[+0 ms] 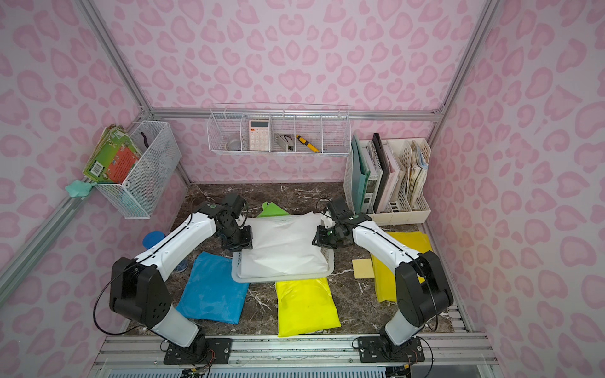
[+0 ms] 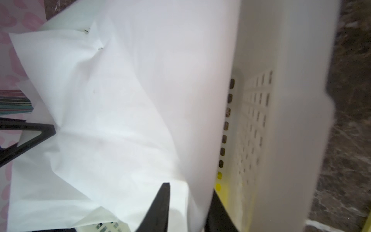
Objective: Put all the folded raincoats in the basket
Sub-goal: Place the raincoat in the basket.
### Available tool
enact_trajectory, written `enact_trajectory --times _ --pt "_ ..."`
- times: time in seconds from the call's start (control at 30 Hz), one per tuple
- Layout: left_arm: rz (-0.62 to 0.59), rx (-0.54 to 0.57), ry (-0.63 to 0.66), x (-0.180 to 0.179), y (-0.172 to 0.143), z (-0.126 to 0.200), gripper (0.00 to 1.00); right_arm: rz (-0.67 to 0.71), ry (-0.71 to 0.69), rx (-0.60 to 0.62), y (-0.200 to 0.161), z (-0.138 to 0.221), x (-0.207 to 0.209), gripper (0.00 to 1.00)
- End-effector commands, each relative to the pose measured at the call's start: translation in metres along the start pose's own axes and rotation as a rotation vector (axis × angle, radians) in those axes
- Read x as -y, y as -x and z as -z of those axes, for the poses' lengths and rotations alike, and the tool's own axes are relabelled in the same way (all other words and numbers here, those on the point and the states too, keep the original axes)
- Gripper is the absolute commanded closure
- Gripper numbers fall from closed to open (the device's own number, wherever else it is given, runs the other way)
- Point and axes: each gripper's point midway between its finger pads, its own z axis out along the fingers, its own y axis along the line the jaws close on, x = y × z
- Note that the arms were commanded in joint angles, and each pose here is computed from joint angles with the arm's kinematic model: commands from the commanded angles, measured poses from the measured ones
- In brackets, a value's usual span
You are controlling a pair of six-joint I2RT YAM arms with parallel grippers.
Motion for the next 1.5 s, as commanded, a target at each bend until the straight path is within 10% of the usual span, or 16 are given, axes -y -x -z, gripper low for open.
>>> enact_trajectory --times 0.0,0.13,0.33,0.43,1.03,1.47 --pt "-0.006 0.053 0.054 -0.007 0.002 0.036 0.35 0.042 -0.032 0.062 0.016 0.020 -0.006 0.55" --pt "-0.007 0.123 0.088 -0.012 0.005 0.077 0.35 0.077 -0.081 0.116 0.030 0.041 -0.010 0.51" --pt "-0.158 0.099 -0.379 0.068 -0.017 0.089 0.82 0.099 0.031 0.138 0.033 0.048 -0.036 0.61" --pt "-0.189 0.020 -0.417 0.081 -0.036 0.064 1.00 0.099 0.156 0.099 0.031 0.034 -0.057 0.71" --pt "-0.077 -0.129 -0.145 0.015 -0.085 -0.028 0.94 0.063 -0.292 0.183 0.088 -0.034 0.029 0.86" --pt "-0.116 0.017 -0.115 0.041 -0.028 0.020 0.74 0.209 -0.058 0.072 0.007 -0.009 -0.063 0.79"
